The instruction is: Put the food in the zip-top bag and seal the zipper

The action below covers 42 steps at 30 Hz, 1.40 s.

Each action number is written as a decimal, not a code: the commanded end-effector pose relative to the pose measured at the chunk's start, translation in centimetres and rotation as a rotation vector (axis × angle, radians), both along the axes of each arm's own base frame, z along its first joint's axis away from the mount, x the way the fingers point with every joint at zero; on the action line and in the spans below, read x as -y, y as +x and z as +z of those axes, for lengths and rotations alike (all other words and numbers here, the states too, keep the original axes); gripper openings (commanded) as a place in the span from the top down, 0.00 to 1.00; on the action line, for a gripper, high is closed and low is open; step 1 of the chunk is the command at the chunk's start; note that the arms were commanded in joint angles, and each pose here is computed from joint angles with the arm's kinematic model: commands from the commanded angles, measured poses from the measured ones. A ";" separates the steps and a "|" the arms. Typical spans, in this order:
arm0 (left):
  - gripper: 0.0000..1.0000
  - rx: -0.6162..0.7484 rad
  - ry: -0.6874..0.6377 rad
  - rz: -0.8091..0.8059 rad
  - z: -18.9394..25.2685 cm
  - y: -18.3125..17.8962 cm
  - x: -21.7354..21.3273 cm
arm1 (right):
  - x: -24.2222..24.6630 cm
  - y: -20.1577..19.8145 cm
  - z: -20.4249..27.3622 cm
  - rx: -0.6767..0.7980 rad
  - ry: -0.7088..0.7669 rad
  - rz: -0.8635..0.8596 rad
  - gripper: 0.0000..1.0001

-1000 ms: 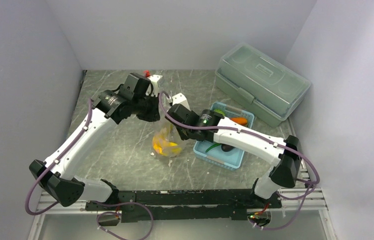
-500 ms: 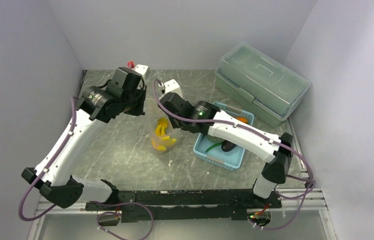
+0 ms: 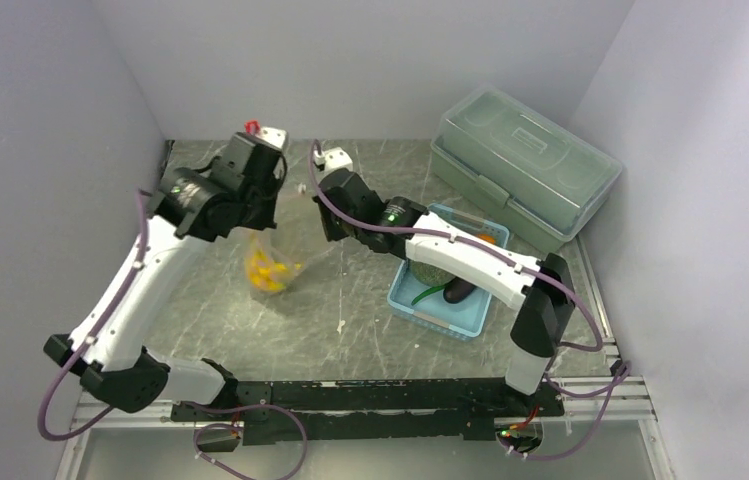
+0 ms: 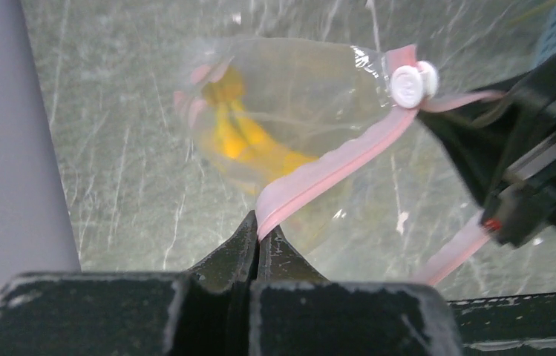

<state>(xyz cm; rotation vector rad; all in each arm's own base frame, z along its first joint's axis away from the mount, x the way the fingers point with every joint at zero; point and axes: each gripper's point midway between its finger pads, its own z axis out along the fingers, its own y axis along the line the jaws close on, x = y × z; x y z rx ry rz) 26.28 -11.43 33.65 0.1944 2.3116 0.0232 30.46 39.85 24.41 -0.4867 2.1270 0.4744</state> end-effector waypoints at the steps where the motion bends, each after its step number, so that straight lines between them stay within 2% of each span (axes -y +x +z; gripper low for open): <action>1: 1.00 -0.107 0.062 0.003 -5.4 1.0 0.9 | 2.8 1.2 -3.3 -0.053 0.015 -0.075 1.00; 5: 1.00 -0.172 0.093 0.013 -8.8 1.3 1.3 | 6.1 1.4 -7.2 -0.099 -0.024 -0.146 1.00; 10: 1.00 -0.159 0.121 0.033 -8.9 1.7 0.9 | 10.1 1.1 -10.2 -0.126 -0.089 -0.224 1.00; 20: 1.00 -0.155 0.084 0.000 -8.8 2.4 2.1 | 9.5 0.5 -9.0 -0.126 -0.013 -0.170 1.00; 33: 1.00 -0.163 0.072 -0.018 -9.4 2.6 2.8 | 6.8 -0.2 -3.5 -0.078 0.129 -0.047 0.72; 37: 1.00 -0.160 0.069 -0.021 -9.3 2.6 2.8 | 6.3 -0.7 -0.7 -0.041 0.182 -0.013 0.57; 42: 1.00 -0.159 0.071 -0.022 -9.4 2.6 2.8 | 6.4 -1.5 2.4 -0.003 0.246 0.023 0.51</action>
